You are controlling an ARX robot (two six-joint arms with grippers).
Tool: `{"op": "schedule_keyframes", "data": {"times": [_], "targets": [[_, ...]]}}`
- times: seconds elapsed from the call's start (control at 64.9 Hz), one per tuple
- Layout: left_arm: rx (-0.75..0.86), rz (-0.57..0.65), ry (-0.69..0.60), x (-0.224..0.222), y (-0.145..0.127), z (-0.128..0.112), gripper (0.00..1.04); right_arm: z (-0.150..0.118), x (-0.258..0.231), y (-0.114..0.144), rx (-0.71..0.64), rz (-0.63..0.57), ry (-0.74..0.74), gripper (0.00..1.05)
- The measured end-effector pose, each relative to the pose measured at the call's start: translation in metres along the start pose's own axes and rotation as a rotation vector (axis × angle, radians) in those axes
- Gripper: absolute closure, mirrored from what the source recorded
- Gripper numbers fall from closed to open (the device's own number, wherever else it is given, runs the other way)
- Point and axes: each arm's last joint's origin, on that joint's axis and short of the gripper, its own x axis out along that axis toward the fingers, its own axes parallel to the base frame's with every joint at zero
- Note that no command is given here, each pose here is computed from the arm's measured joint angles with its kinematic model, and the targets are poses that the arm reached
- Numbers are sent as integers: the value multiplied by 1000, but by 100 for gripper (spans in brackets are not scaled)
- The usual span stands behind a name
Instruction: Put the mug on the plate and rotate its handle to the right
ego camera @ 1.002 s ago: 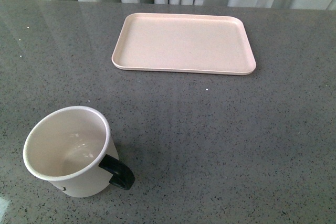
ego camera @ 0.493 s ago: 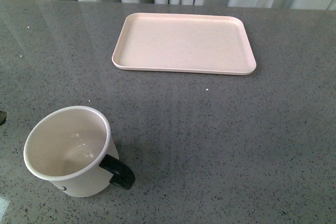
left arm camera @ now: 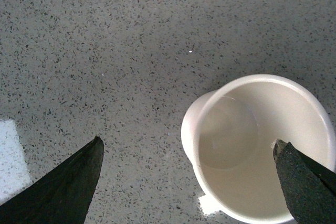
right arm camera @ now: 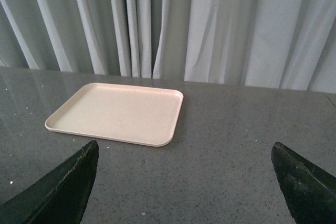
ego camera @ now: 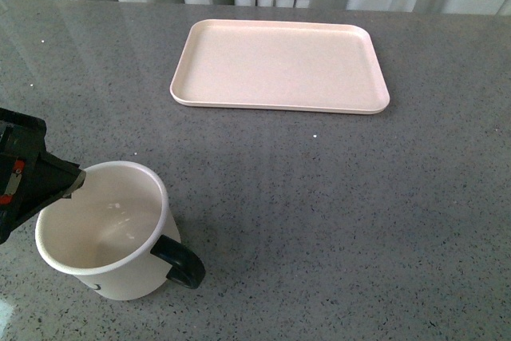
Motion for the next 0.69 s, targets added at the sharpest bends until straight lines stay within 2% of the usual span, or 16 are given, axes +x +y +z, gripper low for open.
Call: {"op": "schedule_keyframes", "data": {"times": [0.694], "targets": [[55,-22,102,31,1,-1,9,0,0,0,0,0,0,9]]}}
